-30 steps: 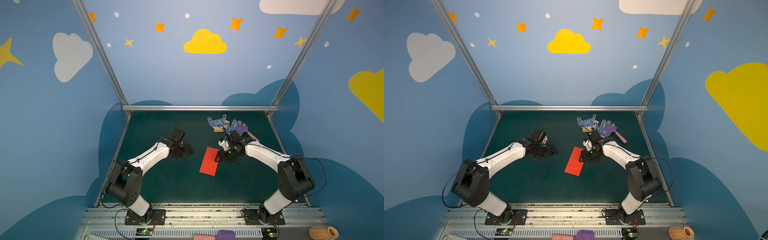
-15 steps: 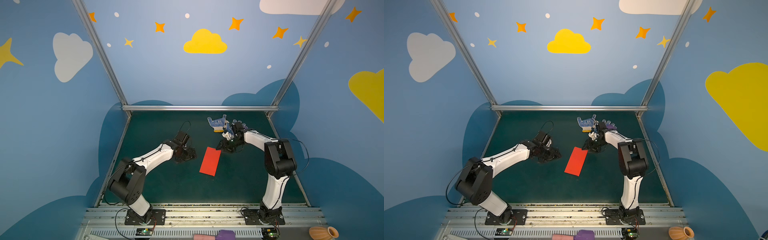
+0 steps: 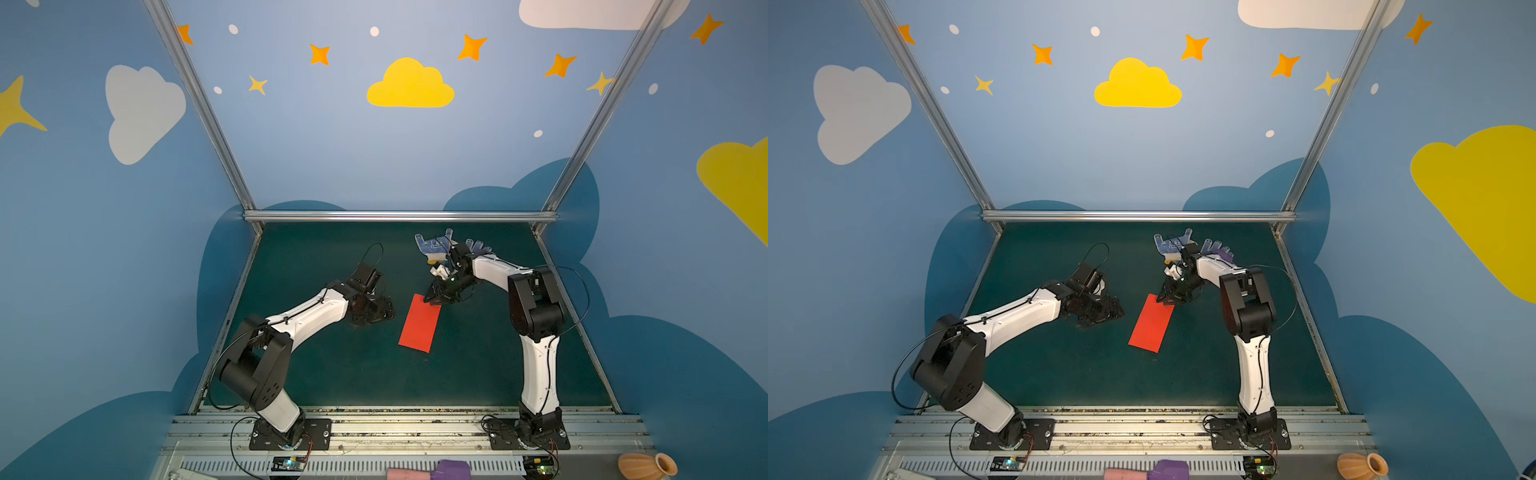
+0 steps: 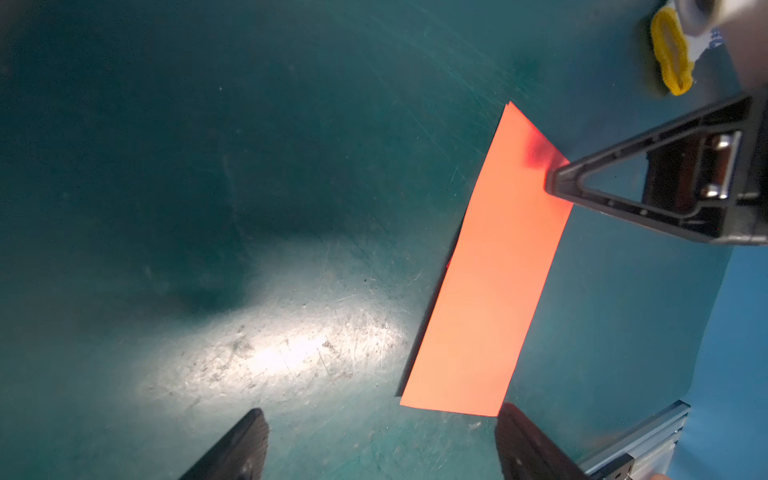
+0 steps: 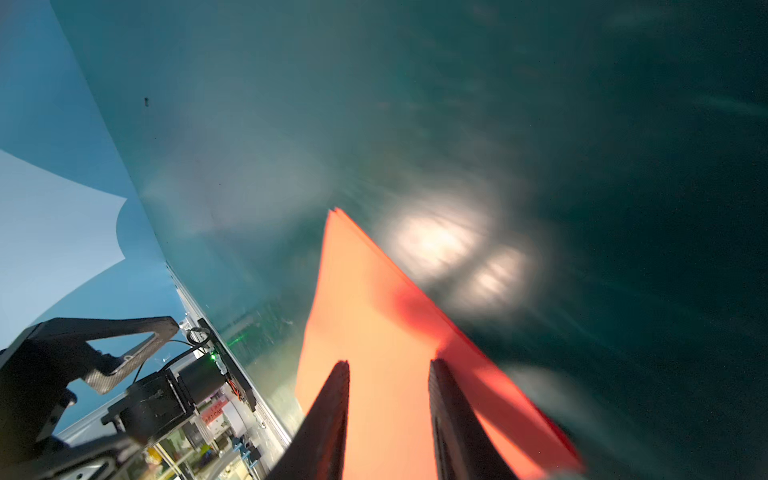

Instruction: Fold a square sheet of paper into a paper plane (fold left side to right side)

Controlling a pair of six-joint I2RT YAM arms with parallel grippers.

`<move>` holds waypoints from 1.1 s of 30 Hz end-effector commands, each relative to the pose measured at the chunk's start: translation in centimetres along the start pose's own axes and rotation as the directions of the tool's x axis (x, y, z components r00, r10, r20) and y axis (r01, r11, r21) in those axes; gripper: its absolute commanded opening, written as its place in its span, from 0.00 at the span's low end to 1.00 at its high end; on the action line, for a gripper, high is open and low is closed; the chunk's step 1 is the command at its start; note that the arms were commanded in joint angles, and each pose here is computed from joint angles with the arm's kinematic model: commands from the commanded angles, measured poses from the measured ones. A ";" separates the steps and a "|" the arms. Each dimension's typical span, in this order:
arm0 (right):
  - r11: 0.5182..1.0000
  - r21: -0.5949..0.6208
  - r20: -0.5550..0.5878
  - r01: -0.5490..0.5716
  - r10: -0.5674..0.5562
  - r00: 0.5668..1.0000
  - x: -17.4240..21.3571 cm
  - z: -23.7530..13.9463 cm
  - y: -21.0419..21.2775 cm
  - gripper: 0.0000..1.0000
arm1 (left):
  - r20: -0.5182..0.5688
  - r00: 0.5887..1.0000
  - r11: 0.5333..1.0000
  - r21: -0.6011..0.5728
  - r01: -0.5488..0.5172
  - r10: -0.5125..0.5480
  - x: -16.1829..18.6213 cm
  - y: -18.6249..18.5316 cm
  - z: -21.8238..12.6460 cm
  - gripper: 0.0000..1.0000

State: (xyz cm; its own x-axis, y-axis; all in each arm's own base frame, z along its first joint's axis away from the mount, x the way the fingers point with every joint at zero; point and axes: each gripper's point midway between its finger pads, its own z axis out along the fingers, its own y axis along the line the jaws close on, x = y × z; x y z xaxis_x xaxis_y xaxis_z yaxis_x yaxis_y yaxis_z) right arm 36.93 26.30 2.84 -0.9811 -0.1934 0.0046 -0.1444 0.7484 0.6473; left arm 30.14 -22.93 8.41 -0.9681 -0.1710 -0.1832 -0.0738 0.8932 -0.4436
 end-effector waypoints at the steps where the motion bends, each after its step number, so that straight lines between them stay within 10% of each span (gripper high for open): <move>1: 0.999 -0.013 -0.066 0.050 -0.051 0.996 0.9 1.6 2.1 0.34 | 0.022 1.000 1.000 0.005 0.001 -0.001 -0.3 -0.4 -0.7 0.87; 16: 0.899 0.346 -0.009 0.269 -0.284 0.959 7.8 -2.5 5.8 0.57 | 0.248 0.958 0.984 -0.058 0.166 -0.147 -4.2 3.7 -5.6 0.90; 24: 0.587 0.687 -0.171 0.428 -0.441 0.881 12.4 0.6 4.2 0.69 | 0.282 0.935 0.972 -0.040 0.233 -0.213 -5.9 6.5 -7.8 0.92; 33: 0.220 0.807 -0.362 0.548 -0.549 0.754 13.3 3.7 4.4 0.80 | 0.297 0.917 0.960 -0.010 0.280 -0.265 -6.5 8.4 -8.9 0.92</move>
State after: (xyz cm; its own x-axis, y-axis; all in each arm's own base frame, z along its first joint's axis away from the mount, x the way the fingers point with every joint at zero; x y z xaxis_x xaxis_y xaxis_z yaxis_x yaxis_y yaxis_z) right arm 21.60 30.86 3.00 -0.6469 -0.7540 -0.1140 -0.7031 0.6476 -0.2938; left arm 34.24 -10.67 13.53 -0.7876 -0.5282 -0.3174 -0.3571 0.8110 -0.4634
